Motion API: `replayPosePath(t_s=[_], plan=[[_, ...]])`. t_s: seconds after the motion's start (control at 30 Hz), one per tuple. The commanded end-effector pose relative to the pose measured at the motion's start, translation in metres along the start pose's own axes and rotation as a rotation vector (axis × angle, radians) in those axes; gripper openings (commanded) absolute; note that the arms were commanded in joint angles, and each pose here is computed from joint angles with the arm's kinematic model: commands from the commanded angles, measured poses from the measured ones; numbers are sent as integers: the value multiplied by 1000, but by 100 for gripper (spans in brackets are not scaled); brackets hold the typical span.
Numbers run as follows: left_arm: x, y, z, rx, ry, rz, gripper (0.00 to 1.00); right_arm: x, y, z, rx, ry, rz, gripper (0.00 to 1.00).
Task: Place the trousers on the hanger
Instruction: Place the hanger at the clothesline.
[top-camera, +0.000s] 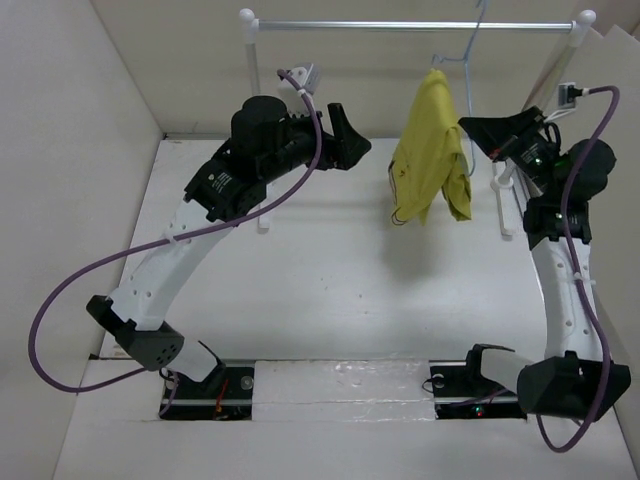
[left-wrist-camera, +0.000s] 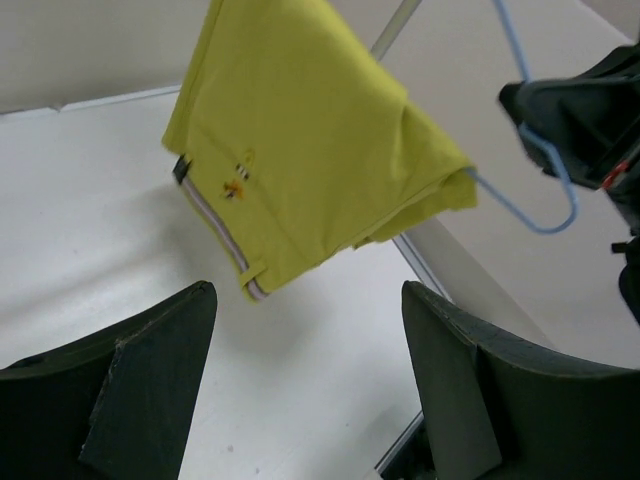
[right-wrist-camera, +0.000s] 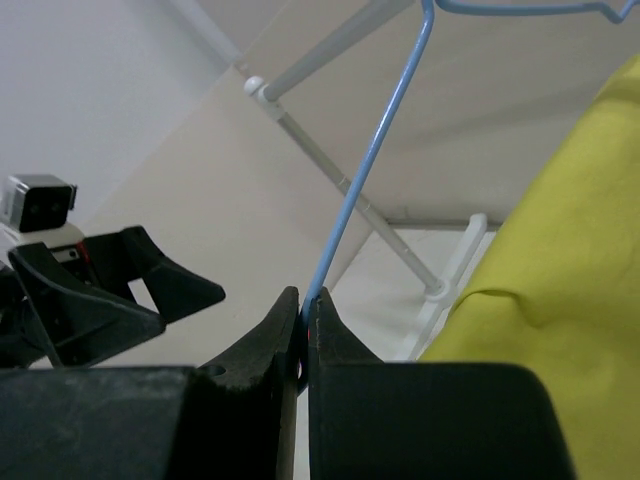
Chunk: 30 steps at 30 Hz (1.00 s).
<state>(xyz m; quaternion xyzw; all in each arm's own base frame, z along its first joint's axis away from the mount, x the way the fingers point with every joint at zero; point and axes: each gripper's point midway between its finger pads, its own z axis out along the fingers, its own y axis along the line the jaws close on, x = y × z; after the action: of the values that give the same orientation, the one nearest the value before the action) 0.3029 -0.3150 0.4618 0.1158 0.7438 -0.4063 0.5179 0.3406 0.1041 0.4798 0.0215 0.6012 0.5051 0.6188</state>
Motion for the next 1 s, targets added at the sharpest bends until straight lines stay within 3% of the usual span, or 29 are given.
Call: replayPosePath(t_s=[0.0, 0.53, 0.97], plan=[[-11, -7, -19, 30, -62, 19, 71, -69, 78, -21, -194, -190, -318, 0], [31, 19, -9, -30, 28, 16, 71, -126, -34, -26, -40, -303, -319, 0], [58, 41, 2, -89, 89, 27, 72, -84, -131, -44, 151, -228, -217, 2]])
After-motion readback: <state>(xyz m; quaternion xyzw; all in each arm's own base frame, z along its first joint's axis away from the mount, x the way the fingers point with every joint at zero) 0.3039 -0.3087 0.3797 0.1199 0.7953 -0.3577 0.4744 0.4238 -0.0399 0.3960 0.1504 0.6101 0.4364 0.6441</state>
